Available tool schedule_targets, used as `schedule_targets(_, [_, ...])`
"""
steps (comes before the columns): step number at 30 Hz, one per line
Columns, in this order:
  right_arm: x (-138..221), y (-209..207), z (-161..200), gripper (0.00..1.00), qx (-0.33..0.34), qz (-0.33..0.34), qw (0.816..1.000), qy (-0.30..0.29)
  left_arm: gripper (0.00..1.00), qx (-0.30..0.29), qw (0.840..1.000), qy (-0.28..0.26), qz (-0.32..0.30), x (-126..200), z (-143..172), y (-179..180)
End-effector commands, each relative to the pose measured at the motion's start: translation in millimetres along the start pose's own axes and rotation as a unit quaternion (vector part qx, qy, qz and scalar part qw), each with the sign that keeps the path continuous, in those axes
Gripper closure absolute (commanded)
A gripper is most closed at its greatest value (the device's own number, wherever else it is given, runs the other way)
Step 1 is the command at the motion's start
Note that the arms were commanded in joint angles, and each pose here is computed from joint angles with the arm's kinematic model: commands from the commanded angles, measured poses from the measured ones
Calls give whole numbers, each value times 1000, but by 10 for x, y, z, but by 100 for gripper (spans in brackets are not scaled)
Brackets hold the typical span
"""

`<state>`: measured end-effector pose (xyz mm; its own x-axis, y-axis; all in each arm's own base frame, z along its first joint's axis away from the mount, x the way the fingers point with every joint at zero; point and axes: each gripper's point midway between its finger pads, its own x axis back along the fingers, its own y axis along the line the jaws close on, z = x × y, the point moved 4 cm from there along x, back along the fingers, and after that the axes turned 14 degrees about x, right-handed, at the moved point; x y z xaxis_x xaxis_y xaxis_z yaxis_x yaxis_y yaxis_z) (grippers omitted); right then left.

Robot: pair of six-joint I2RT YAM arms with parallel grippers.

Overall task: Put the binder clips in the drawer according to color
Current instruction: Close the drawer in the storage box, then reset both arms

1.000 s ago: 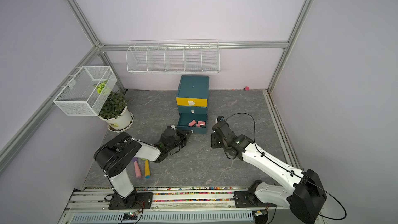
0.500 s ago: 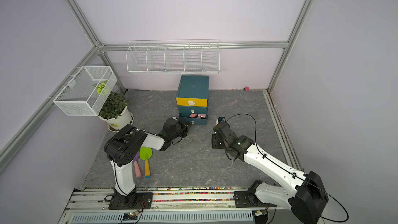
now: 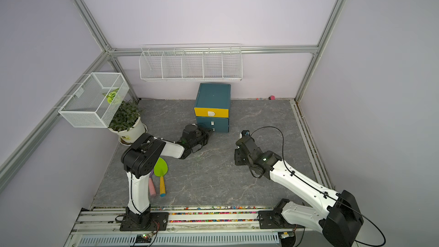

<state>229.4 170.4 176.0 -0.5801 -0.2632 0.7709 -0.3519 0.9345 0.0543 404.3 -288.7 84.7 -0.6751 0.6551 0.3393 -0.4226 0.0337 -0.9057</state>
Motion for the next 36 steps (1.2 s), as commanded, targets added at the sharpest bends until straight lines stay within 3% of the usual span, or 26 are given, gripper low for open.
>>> schedule_targets(1, [16, -72, 80, 52, -8, 14, 1000, 6, 100, -10, 1000, -16, 12, -57, -116, -105])
schedule_targets(10, [20, -103, 108, 48, -10, 21, 1000, 6, 100, -11, 1000, -19, 10, -64, -161, -148])
schedule_targets(14, [24, -205, 108, 34, -21, 43, 999, 4, 81, -8, 1000, -22, 5, 43, -129, -120])
schedule_targets(16, [31, -296, 83, 19, -33, 54, 998, 1, 69, -8, 1000, -23, 1, 122, -93, -103])
schedule_targets(17, [39, -366, 63, 5, -44, 62, 997, -2, 64, -8, 1000, -23, 2, 173, -67, -93])
schedule_targets(18, [56, -440, 29, 1, -56, 70, 996, -8, 61, -10, 1000, -22, 2, 224, -30, -87])
schedule_targets(25, [246, -927, -173, 1, -106, 158, 980, -66, 33, -17, 1000, -11, -4, 727, 184, 37])
schedule_targets(28, [394, -1160, -248, 1, -113, 247, 957, -102, 12, -64, 997, -22, -27, 989, 181, -52])
schedule_targets(29, [445, -1257, -253, 1, -118, 287, 944, -111, 12, -92, 995, -27, -38, 1071, 181, -132])
schedule_targets(30, [463, -1326, -277, 1, -106, 318, 934, -122, 1, -123, 990, -39, -50, 1160, 164, -212])
schedule_targets(32, [449, -1421, -329, 1, -80, 353, 922, -139, 0, -195, 974, -80, -88, 1344, 102, -390])
schedule_targets(36, [233, -1526, -438, 1, -18, 334, 926, -175, 0, -269, 910, -247, -195, 1904, -250, -734])
